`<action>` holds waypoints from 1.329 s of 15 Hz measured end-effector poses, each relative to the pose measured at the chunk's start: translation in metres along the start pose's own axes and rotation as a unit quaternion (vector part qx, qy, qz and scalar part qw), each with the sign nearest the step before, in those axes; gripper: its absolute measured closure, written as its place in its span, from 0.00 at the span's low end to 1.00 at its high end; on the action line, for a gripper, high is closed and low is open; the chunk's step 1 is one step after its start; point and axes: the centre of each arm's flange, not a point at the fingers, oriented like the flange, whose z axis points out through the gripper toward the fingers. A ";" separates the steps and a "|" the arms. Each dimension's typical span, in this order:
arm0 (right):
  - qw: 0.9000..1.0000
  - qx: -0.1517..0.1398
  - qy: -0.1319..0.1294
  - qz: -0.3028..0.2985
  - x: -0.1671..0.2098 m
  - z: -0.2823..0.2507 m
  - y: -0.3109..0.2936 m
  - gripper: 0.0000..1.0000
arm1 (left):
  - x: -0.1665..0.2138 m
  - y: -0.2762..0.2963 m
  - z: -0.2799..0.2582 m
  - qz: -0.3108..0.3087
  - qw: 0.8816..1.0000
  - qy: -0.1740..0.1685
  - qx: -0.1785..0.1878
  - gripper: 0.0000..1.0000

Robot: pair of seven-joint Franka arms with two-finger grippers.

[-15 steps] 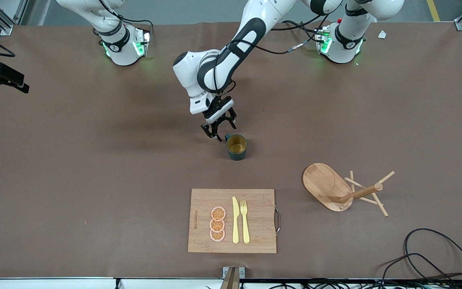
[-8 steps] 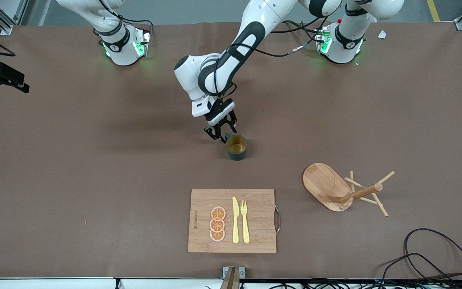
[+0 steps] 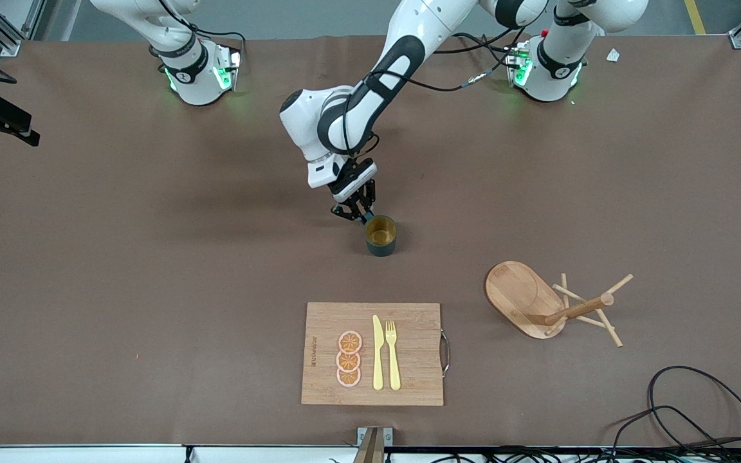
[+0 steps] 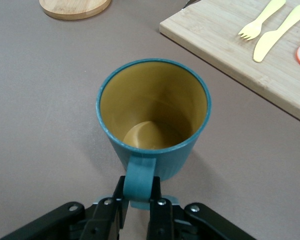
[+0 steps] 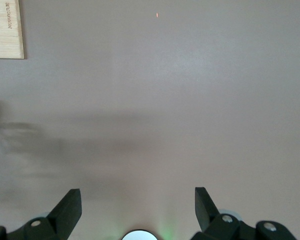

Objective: Pass cup and hang on rack
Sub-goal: 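Lift the mug with the left gripper and carry it to the rack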

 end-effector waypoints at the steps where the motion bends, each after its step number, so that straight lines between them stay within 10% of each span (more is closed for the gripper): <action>1: 1.000 0.000 0.000 0.000 0.000 0.000 0.000 0.00 | 0.003 0.002 -0.002 -0.003 1.000 0.001 -0.002 0.79; 7: 1.000 0.000 -0.002 0.000 0.000 0.000 0.000 0.00 | 0.105 0.034 -0.049 -0.034 0.999 -0.020 -0.033 0.79; 20: 1.000 0.000 -0.001 -0.003 0.000 0.000 -0.003 0.00 | 0.453 0.001 -0.066 -0.032 0.957 -0.276 -0.082 0.79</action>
